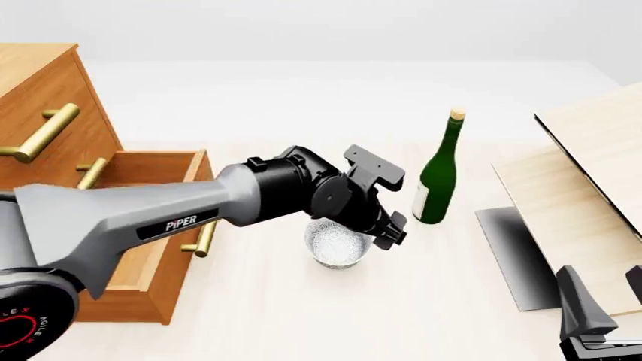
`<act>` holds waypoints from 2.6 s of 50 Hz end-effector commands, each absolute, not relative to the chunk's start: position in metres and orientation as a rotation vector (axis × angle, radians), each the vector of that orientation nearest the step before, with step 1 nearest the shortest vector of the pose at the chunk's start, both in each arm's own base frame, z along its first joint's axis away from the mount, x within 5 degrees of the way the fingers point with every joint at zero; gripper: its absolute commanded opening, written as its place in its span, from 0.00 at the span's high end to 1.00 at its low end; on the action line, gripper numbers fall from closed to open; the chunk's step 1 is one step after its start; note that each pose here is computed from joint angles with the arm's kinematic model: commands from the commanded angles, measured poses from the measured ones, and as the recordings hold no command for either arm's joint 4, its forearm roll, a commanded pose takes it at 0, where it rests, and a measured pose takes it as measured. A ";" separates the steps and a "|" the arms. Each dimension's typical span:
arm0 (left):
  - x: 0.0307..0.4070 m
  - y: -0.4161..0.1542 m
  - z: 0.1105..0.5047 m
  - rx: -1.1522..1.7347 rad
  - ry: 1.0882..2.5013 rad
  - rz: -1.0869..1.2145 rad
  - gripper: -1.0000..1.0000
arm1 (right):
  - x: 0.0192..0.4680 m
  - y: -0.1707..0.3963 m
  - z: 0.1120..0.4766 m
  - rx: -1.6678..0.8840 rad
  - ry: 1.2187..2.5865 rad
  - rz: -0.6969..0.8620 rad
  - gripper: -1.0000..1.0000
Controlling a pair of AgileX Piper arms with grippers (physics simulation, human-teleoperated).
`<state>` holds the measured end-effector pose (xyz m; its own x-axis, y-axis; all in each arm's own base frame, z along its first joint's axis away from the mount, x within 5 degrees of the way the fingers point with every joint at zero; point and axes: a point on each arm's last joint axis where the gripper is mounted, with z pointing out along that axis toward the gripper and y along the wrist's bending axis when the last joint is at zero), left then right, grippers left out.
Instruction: Put the bowl in the bottom drawer of the cabinet.
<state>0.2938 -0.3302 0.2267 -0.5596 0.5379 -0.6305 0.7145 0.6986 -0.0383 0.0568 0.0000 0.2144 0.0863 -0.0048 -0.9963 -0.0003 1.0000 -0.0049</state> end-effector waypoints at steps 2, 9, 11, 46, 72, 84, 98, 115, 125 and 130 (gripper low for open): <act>0.291 -0.335 0.211 0.947 2.326 -0.397 0.00 | 0.057 0.000 0.214 -0.004 1.484 -0.003 0.00; 0.294 -0.333 0.211 0.928 2.336 -0.398 0.00 | 0.057 0.000 0.214 -0.005 1.484 -0.004 0.00; 0.294 -0.333 0.210 0.925 2.339 -0.397 0.00 | 0.057 0.000 0.214 -0.003 1.484 -0.003 0.00; 0.301 -0.333 0.181 0.888 2.394 -0.386 0.00 | 0.057 0.000 0.214 -0.004 1.484 -0.003 0.00; 0.305 -0.331 0.164 0.860 2.418 -0.384 0.00 | 0.057 0.000 0.214 -0.004 1.484 -0.003 0.00; 0.302 -0.333 0.157 0.849 2.423 -0.394 0.00 | 0.057 0.000 0.214 -0.004 1.485 -0.003 0.00; 0.297 -0.335 0.151 0.835 2.425 -0.409 0.00 | 0.057 0.000 0.214 -0.004 1.484 -0.003 0.00; 0.295 -0.333 0.142 0.813 2.439 -0.414 0.00 | 0.057 0.000 0.214 -0.004 1.484 -0.003 0.00; 0.299 -0.330 0.135 0.800 2.453 -0.405 0.00 | 0.057 0.000 0.214 -0.004 1.484 -0.003 0.00; 0.298 -0.330 0.133 0.801 2.455 -0.405 0.00 | 0.057 0.000 0.214 -0.004 1.484 -0.004 0.00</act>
<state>0.2980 -0.3310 0.1379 -0.6830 0.4616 -0.5661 0.6198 0.7763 -0.1149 0.0569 0.0000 0.2144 0.0862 -0.0049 -0.9963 -0.0003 1.0000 -0.0049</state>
